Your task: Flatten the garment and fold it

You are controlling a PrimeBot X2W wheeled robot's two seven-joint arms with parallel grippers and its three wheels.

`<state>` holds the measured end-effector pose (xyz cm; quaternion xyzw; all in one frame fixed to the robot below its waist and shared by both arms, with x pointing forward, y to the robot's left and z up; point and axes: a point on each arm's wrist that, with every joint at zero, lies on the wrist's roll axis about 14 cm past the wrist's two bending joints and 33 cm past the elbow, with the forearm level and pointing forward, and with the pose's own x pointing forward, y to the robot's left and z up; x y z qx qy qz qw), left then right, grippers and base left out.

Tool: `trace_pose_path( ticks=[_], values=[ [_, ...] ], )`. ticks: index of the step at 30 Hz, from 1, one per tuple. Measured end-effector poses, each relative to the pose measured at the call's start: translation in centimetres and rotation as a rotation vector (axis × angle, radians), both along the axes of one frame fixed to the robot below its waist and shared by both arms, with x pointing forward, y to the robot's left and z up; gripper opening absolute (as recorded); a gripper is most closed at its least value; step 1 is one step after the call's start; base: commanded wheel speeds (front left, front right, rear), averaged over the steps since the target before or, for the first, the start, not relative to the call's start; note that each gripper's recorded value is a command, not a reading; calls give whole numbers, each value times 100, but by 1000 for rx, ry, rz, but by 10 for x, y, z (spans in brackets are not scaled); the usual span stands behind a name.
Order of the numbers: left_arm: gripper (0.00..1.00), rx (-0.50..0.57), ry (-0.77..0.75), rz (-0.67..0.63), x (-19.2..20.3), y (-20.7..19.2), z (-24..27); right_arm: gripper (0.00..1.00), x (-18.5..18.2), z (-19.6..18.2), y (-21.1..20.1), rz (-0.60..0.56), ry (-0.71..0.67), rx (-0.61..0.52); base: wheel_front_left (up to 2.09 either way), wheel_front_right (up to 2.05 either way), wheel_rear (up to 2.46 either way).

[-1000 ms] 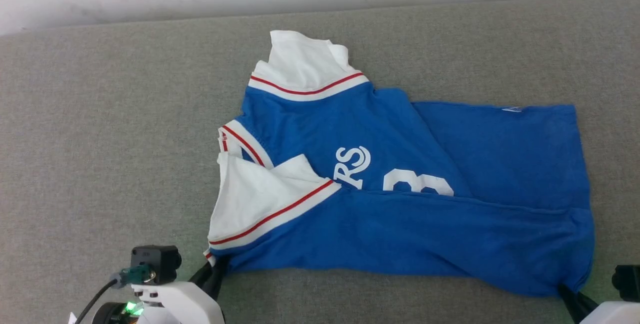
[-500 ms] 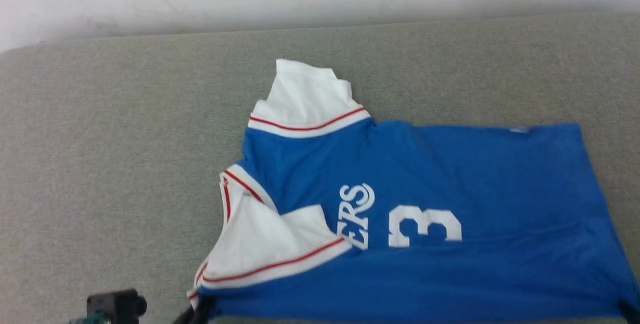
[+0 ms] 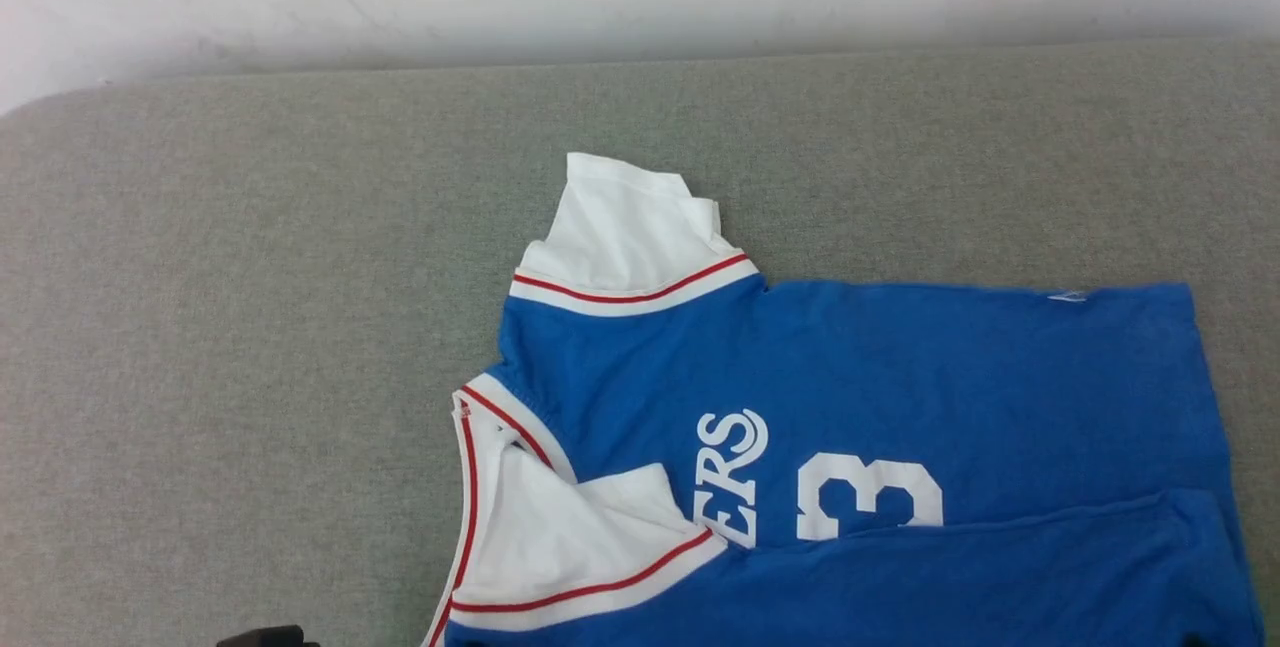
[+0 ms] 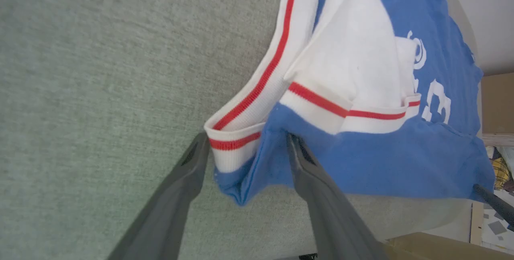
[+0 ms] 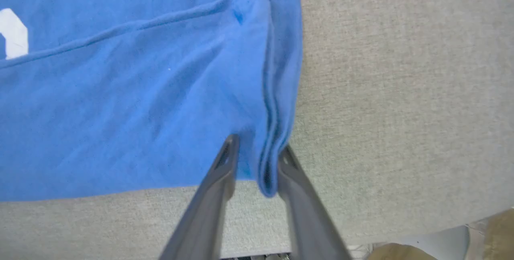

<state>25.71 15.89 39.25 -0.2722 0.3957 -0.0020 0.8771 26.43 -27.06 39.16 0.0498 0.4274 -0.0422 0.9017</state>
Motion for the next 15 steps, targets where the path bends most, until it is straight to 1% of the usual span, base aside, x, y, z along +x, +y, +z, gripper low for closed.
trace_pose_path(
  ticks=[4,6,8,10,12,15],
  values=[
    [100,1,-49,8,8,3,6,100,7,8,5,0,-63,20,0,0,0],
    [100,-21,-143,30,23,5,27,100,17,23,1,0,-142,-2,0,0,0],
    [100,-18,-262,39,40,10,54,100,31,42,-5,-1,-236,-38,0,0,0],
    [100,-12,-396,54,60,16,86,100,44,57,-11,43,-299,-116,0,0,0],
    [100,42,-546,56,86,25,119,100,57,67,-13,54,-357,-153,0,0,0],
    [100,204,-784,51,130,42,172,100,78,76,-9,76,-436,-181,0,0,0]
  ],
)
